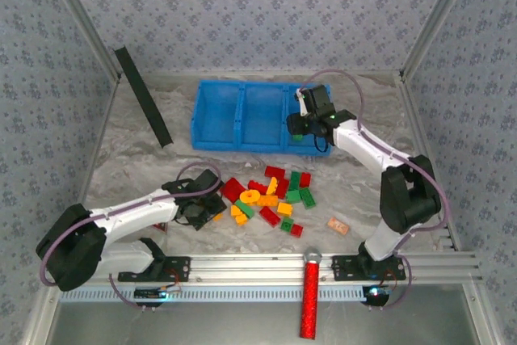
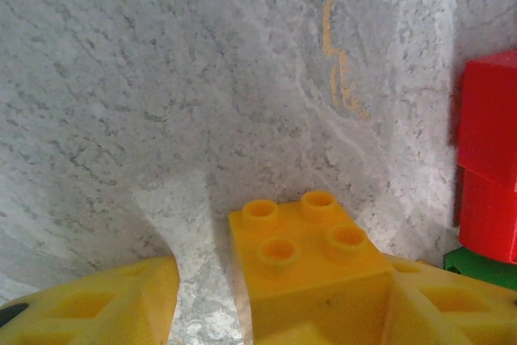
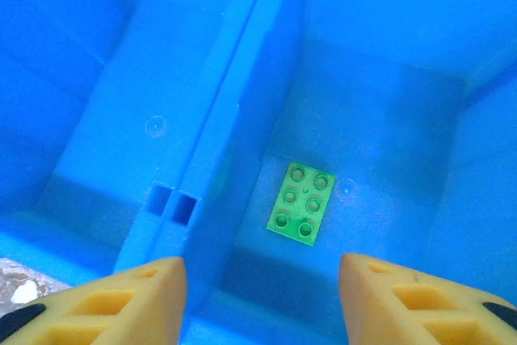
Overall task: Sort the legos into containers by color
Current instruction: Pick up the lego from the middle-left of the table, then place the lego in the container.
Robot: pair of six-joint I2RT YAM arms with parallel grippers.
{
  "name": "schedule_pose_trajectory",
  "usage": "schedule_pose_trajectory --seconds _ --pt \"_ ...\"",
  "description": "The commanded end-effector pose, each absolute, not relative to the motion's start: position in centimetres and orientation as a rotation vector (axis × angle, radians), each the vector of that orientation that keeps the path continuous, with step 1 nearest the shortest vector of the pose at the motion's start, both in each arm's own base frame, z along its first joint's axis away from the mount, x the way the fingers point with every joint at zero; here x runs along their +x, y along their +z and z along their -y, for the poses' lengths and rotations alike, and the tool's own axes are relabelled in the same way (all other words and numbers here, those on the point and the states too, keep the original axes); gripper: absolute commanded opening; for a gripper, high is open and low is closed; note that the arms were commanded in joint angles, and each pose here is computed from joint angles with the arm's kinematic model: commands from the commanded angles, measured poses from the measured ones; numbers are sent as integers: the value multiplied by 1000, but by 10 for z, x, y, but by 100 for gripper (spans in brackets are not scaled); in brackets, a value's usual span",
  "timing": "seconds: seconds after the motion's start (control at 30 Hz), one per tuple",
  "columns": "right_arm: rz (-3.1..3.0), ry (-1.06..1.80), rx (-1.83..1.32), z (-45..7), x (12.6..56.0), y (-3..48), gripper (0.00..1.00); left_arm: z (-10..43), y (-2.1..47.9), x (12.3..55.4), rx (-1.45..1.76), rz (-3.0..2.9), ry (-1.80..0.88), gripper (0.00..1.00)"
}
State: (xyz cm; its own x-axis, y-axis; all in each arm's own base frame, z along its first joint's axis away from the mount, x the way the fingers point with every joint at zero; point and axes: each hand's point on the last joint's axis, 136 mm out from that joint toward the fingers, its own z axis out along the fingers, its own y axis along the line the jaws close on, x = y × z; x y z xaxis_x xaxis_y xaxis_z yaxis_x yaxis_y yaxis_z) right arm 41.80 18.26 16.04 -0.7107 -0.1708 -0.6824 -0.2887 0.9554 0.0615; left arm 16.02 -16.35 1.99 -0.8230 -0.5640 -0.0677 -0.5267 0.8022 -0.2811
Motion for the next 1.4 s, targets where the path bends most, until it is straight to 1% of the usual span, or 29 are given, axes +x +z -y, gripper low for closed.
schedule_pose_trajectory --seconds 0.0,0.07,0.1,0.17,0.23,0.4,0.47,0.6,0.77,1.0,1.23,1.37 --pt "-2381 178 -290 -172 402 172 54 159 3 150 -900 -2877 -337 58" --pt "-2379 173 -278 -168 394 176 54 158 2 147 -888 -2891 -327 49" --pt "-2379 174 -266 -166 390 180 54 158 2 146 -880 -2897 -323 47" --pt "-2418 170 -246 -159 374 170 55 155 2 143 -860 -2911 -304 45" --pt "-2444 182 -217 -154 362 166 55 153 3 141 -841 -2923 -296 40" --pt "-2503 223 -192 -152 325 155 61 158 18 141 -803 -2931 -383 14" --pt "-2528 221 -190 -151 309 149 63 161 35 147 -758 -2912 -418 0" --pt "-2566 216 -166 -146 285 138 65 159 67 163 -684 -2874 -443 0" --pt "-2620 267 -152 -153 256 119 65 157 115 197 -575 -2797 -439 0" --pt "-2677 300 -174 -175 229 99 66 160 150 234 -460 -2737 -435 0" --pt "-2710 304 -208 -187 212 91 66 145 185 299 -401 -2621 -349 0" --pt "-2712 324 -214 -194 204 92 67 133 193 342 -413 -2562 -302 0"
